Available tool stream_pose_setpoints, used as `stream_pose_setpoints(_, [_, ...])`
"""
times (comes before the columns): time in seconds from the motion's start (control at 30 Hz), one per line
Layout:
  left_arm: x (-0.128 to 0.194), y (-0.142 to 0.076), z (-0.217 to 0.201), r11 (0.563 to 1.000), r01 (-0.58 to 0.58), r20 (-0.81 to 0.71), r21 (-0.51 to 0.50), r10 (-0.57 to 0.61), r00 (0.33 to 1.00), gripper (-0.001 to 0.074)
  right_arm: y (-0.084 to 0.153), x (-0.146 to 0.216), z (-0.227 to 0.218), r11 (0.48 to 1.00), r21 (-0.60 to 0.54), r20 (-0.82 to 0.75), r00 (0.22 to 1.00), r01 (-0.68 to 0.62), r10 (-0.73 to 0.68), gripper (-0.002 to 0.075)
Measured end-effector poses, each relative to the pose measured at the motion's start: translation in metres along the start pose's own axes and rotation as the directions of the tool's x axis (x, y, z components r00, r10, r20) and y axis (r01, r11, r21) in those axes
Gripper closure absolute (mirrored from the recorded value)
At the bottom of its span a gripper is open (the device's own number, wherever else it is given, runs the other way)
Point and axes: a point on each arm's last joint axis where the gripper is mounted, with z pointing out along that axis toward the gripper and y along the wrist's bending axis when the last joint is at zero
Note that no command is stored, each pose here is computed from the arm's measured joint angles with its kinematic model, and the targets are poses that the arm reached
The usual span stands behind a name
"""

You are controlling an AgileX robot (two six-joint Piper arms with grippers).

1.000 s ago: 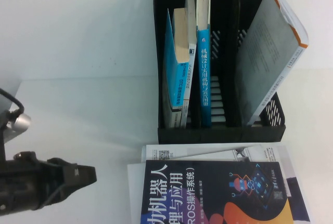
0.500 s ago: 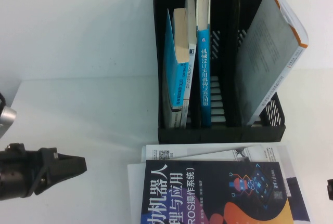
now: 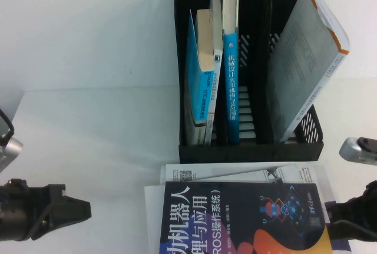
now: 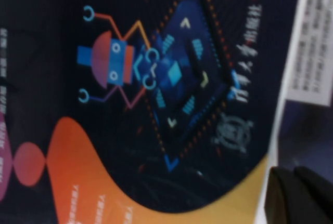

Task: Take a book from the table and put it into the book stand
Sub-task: Push book with right arm

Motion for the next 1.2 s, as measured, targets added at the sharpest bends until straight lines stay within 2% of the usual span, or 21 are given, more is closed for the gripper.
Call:
stream_pose_setpoints(0.4, [0.000,0.002,0.000,1.000,0.007,0.004,-0.019,-0.007,1.000,0.0739,0.008,-0.009,0.030,0.987,-0.150,-0.018,0.998,-0.061,0.059,0.0731])
stream_pose_setpoints(0.93, [-0.002,0.005,0.001,0.999,0.024,0.019,-0.048,-0.023,1.000,0.0739,0.015,-0.011,0.042,0.973,-0.223,-0.037,0.998,-0.061,0.054,0.0731])
stream_pose_setpoints(1.2, [-0.004,0.026,0.023,0.995,0.090,-0.113,-0.041,-0.094,0.989,0.0739,0.016,-0.011,0.042,0.973,-0.229,-0.038,0.999,-0.043,0.036,0.0731])
